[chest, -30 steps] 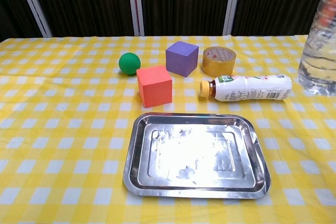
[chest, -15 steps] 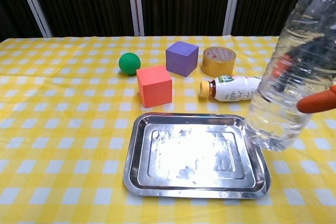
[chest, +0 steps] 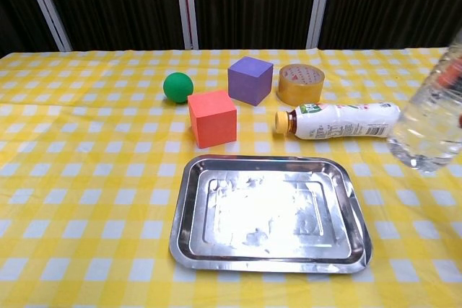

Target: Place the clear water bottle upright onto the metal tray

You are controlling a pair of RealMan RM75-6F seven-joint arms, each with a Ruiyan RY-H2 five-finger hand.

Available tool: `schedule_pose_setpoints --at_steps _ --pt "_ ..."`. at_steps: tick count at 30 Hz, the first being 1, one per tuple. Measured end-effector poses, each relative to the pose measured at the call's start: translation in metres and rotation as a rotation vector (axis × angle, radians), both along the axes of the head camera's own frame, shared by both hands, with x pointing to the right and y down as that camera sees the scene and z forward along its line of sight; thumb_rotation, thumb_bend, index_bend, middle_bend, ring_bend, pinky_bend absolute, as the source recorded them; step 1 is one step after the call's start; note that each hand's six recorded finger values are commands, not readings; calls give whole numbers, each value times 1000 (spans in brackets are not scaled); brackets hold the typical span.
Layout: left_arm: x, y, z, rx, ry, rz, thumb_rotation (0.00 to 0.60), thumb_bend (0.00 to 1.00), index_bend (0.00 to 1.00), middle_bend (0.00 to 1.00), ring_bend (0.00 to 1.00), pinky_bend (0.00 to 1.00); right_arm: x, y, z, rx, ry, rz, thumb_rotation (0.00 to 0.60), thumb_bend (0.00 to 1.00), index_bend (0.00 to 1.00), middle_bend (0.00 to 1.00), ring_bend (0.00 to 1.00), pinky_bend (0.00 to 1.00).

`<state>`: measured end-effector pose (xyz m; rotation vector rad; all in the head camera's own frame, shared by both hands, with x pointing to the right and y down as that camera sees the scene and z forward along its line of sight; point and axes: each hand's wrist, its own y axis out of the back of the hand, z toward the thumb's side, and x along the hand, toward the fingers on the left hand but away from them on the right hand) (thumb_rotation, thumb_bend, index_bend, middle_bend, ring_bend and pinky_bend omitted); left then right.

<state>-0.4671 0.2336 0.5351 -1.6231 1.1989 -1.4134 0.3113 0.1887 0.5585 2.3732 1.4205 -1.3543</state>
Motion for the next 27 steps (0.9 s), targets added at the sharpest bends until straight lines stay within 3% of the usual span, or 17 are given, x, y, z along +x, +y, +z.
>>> schedule_pose_setpoints --at_steps 6,11,19,27 --pt "2 0 0 4 -2 1 600 151 189 22 0 0 67 0 -2 8 124 40 600 625 759 616 305 0" --pt "4 0 1 3 0 5 600 151 189 22 0 0 82 3 -6 -6 147 25 600 626 759 616 306 0" --pt "3 0 -3 11 18 2 600 151 189 22 0 0 41 14 5 -44 63 -41 600 625 759 616 305 0" --pt "-3 -2 -8 17 41 -11 600 151 189 22 0 0 -42 19 14 -37 -42 -171 600 627 759 616 306 0"
